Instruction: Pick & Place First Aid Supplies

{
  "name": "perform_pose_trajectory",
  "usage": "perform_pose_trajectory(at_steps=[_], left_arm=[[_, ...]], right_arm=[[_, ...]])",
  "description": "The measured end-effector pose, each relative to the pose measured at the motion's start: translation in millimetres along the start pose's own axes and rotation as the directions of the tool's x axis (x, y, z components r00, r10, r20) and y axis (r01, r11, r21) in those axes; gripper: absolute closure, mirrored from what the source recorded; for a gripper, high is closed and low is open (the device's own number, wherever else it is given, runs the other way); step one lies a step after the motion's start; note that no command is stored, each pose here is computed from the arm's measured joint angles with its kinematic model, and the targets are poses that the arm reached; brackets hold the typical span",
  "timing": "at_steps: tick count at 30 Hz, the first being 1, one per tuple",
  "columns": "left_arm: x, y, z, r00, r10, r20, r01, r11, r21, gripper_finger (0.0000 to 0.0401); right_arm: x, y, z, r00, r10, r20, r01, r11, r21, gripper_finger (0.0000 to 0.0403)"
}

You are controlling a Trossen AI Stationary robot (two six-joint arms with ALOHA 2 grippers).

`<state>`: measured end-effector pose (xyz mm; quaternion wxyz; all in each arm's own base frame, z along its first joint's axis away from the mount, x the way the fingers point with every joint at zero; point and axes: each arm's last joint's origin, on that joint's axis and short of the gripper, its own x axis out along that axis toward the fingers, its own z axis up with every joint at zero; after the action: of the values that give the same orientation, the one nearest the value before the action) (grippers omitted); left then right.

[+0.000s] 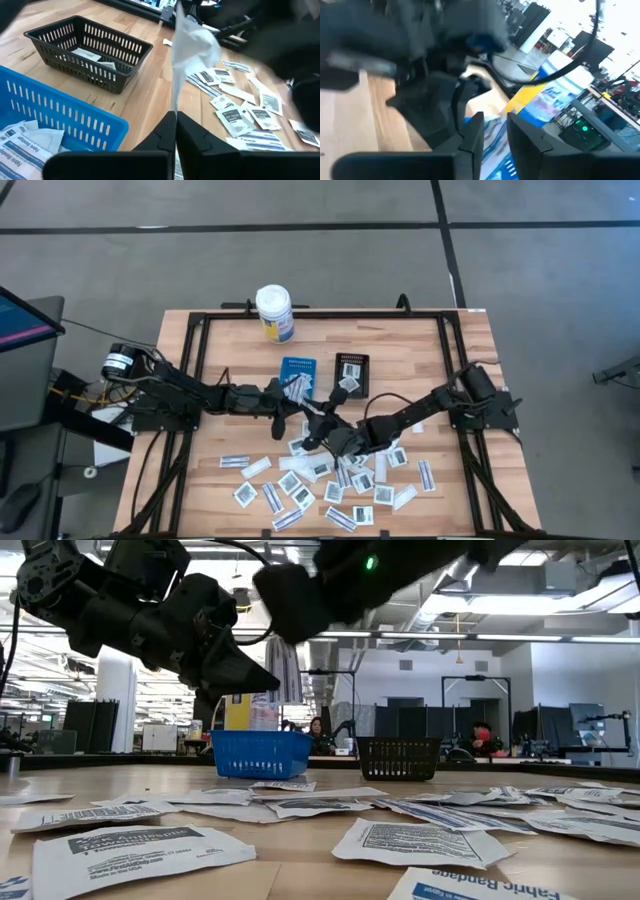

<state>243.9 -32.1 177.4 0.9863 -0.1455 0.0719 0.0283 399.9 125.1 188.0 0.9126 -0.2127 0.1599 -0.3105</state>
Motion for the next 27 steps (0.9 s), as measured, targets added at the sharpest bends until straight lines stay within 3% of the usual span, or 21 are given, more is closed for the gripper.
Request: perform_pose_trajectory(at_steps=[7, 10, 13, 16, 27], left_arm=[[0, 0, 0, 1.0, -0.01, -0.007, 0.01, 1.0, 0.003, 0.0396], [0, -3, -1, 0.996, -0.086, -0.03, 0.088, 0.994, 0.062, 0.0395], [-1, -6, -1, 0.981, -0.187, -0.053, 0.193, 0.973, 0.128, 0.0395], [-1, -7, -1, 0.975, -0.214, -0.061, 0.221, 0.963, 0.155, 0.0396], [-1, -8, -1, 0.97, -0.234, -0.064, 0.242, 0.954, 0.179, 0.0396]], right_arm=[[-29, -17, 21, 0.999, 0.043, -0.007, -0.043, 0.999, 0.01, 0.0259], [-35, -24, 17, 0.982, 0.175, -0.076, -0.171, 0.983, 0.067, 0.0233], [-32, -29, 12, 0.92, 0.363, -0.149, -0.332, 0.922, 0.199, 0.0213], [-23, -32, 11, 0.856, 0.497, -0.142, -0.442, 0.846, 0.299, 0.02], [3, -24, -7, 0.829, 0.53, -0.177, -0.452, 0.822, 0.347, 0.021]])
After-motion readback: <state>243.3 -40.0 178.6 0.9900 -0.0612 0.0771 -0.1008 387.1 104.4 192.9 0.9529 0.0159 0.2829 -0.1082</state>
